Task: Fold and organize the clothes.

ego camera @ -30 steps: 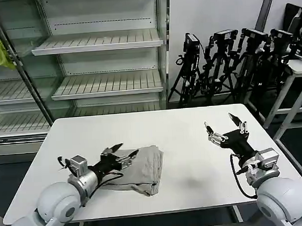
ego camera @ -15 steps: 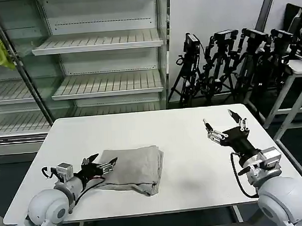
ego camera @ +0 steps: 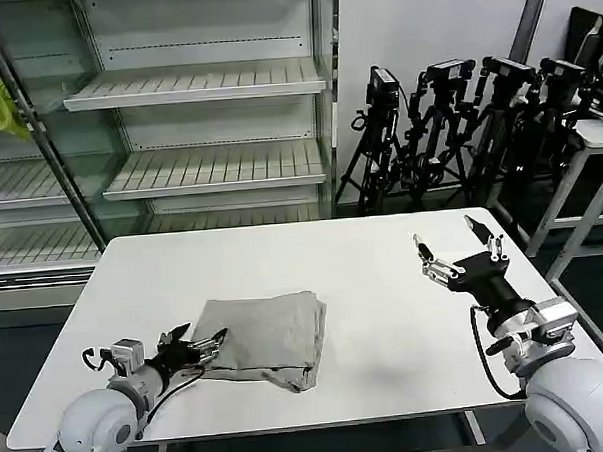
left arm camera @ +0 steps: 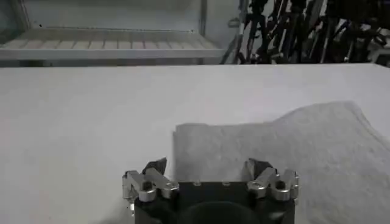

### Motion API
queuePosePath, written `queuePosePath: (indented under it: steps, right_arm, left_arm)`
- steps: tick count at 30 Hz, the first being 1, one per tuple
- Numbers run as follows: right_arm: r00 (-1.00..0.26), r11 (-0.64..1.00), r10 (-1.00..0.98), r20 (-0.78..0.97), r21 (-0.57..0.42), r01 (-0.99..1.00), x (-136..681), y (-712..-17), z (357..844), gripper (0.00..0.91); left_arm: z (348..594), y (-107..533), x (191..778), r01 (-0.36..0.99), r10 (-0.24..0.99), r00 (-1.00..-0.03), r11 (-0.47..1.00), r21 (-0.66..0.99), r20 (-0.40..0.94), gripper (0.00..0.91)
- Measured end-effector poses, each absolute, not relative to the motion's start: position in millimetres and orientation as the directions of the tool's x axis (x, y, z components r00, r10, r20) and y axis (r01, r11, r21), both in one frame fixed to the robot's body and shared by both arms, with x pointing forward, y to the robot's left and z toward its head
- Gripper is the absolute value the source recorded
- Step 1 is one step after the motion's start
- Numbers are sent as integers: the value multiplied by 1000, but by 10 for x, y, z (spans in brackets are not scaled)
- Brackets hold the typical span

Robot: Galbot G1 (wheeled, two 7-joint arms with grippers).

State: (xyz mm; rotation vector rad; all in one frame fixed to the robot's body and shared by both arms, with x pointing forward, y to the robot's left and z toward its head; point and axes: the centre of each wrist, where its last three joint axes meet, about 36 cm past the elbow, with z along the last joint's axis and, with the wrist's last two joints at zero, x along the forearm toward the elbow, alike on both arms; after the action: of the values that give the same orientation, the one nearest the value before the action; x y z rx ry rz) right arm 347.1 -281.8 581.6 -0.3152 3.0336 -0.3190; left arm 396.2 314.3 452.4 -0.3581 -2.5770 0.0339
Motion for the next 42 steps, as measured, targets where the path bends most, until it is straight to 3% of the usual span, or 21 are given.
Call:
queuePosePath:
  steps: [1,2,3,4,6,10,29,42]
  right_arm:
    - [-976,958,-210,-54,-212,-195,3466,-2818,5817,907]
    - [-976,958,-210,-55,-212,-194,3460,-2818,5819,907]
    - [-976,958,-210,-56,-211,-194,3453,-2819,5820,907]
    - [-976,958,-209,-57,-212,-192,3447,-2820,5824,907]
    - [-976,958,-209,-59,-213,-192,3433,-2822,5830,907]
    - [-976,958,-207,-61,-214,-190,3410,-2828,5840,907]
    - [-975,958,-214,-65,-211,-196,3416,-2822,5832,907]
    - [-969,954,-234,-81,-212,-213,3468,-2826,5836,907]
  left_arm:
    - [4512,3137,3953,247,261,-821,964,-96,507,766]
    - [4500,3133,3945,247,261,-820,964,-96,509,605]
    - [4481,3125,3934,249,264,-817,964,-99,512,524]
    - [4465,3119,3925,250,266,-815,963,-102,515,312]
    - [4441,3111,3912,251,268,-814,962,-104,516,171]
    - [4418,3093,3893,253,273,-814,961,-109,513,50]
    - [4486,3040,3849,257,289,-832,957,-132,473,40]
    - [4605,3224,3805,226,226,-858,972,-57,461,40]
